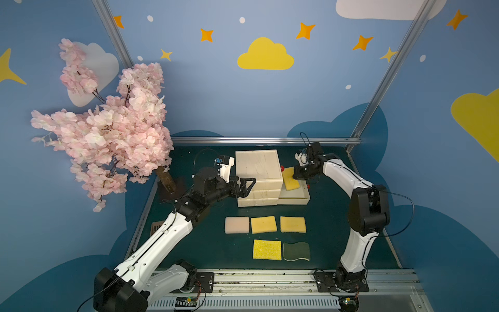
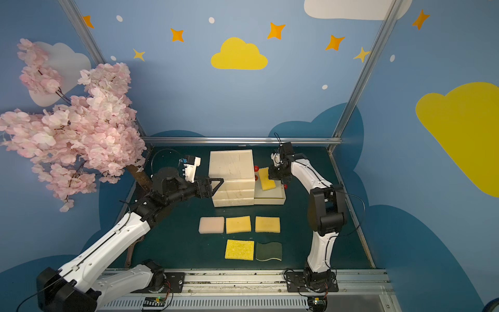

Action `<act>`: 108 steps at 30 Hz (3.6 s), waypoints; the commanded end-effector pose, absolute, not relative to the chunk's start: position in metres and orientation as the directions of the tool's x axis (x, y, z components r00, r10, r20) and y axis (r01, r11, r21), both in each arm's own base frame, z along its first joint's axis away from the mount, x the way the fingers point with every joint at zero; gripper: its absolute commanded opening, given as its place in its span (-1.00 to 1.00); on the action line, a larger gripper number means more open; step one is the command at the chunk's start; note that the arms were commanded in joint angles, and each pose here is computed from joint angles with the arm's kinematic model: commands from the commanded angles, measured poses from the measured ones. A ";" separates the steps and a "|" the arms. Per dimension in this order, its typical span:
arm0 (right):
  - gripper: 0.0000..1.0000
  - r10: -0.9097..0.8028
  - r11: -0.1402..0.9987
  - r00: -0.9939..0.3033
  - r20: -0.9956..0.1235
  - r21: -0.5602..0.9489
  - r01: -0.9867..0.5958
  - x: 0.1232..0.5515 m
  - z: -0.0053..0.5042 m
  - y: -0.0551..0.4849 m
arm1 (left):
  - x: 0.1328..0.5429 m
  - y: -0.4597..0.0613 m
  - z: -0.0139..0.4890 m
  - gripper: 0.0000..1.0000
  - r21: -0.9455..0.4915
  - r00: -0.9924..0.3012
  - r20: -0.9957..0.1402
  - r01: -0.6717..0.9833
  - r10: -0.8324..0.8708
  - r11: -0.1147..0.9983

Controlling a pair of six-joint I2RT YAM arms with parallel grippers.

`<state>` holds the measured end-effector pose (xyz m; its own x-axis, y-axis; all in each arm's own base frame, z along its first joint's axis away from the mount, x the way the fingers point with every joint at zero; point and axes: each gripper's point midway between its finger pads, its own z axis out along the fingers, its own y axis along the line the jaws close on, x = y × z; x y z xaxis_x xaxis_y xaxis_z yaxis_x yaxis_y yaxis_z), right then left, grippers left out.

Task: Take the sponge out of the drawer
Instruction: Pick up the sponge from the drawer, then place the sponge at the center of the board.

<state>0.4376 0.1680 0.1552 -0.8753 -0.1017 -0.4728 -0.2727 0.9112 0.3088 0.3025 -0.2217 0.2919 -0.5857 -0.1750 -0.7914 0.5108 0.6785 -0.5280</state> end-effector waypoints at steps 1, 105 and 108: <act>-1.00 -0.112 0.910 -0.809 -0.577 0.267 -0.317 0.431 0.213 0.154 | 0.297 -0.227 0.303 0.98 -0.515 -0.579 -0.803 0.560 -0.137 0.649; 0.53 -0.095 0.880 -0.414 -0.905 0.118 -0.460 0.381 0.326 0.171 | 0.187 -0.163 0.166 -0.95 -0.579 -0.933 -0.334 0.093 -0.132 0.810; 0.53 -0.095 0.877 -0.412 -0.906 0.120 -0.466 0.381 0.327 0.172 | 0.171 -0.152 0.147 -0.95 -0.561 -0.947 -0.279 0.027 -0.158 0.827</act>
